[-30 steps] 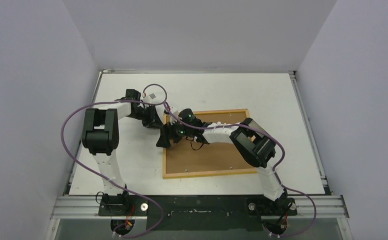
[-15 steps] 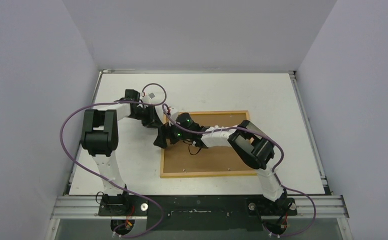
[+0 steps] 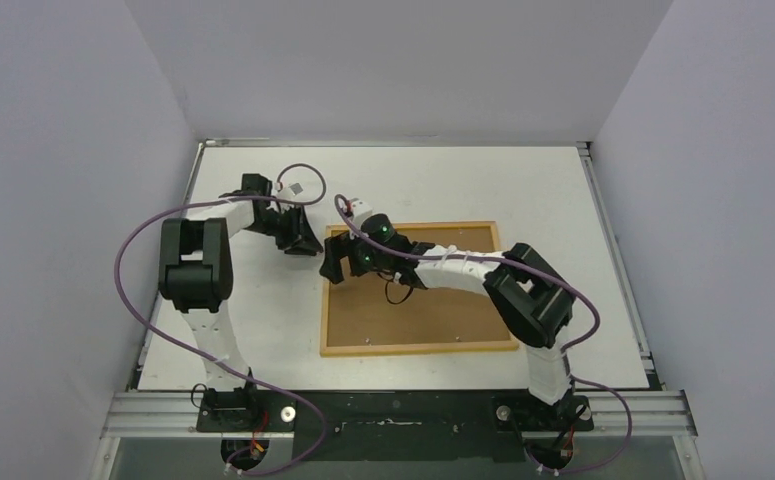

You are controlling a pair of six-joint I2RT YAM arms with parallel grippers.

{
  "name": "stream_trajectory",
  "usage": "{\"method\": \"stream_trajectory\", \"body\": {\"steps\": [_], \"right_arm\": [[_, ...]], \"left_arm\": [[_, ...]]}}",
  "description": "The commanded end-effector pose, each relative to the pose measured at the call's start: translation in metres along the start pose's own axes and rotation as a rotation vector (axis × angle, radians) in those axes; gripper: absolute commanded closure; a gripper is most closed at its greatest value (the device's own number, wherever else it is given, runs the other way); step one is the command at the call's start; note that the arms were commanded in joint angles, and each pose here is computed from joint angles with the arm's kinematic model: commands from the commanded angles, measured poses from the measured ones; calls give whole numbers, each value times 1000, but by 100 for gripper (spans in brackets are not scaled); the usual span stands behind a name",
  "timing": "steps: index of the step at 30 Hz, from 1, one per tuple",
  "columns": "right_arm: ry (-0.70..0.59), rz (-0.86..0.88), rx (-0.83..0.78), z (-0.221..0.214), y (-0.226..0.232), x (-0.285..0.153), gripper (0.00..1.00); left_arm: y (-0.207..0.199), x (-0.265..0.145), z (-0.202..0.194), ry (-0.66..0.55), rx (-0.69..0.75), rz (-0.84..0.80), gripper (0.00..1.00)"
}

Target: Put the photo into the frame

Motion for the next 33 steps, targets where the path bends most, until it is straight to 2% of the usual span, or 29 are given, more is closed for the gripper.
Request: {"method": "stream_trajectory", "body": {"steps": [1, 2, 7, 9, 11, 15, 21, 25, 33], "right_arm": [[-165, -198, 3, 71, -11, -56, 5], [-149, -299, 32, 72, -30, -68, 10], [-130, -851, 151, 65, -131, -154, 10], [-140, -985, 208, 59, -161, -185, 10], [-164, -1047, 288, 51, -182, -209, 10], [-217, -1125, 395, 37, -202, -237, 10], [-105, -1124, 400, 11, -217, -231, 9], [-59, -1073, 416, -5, -225, -219, 0], [-44, -979, 451, -17, -228, -209, 23]], "left_arm": [[-14, -48, 26, -86, 83, 4, 70], [-15, -54, 26, -88, 97, 3, 69], [-23, -64, 4, -52, 179, 11, 62], [-24, -57, -9, -14, 209, 29, 61], [-28, -44, -22, 31, 241, 43, 61], [-32, -25, -41, 83, 286, 82, 61], [-35, -15, -50, 106, 304, 97, 61], [-32, -9, -55, 118, 310, 110, 61], [-32, 4, -58, 136, 313, 111, 61]]}}
Point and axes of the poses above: each gripper's point midway between its finger pads, its own x axis out along the fingers, its own y axis along the line the jaws close on, z = x × y, the point moved 8 cm from there along -x, back along the fingers, and after that the axes turned 9 degrees about x, right-handed, at the moved point
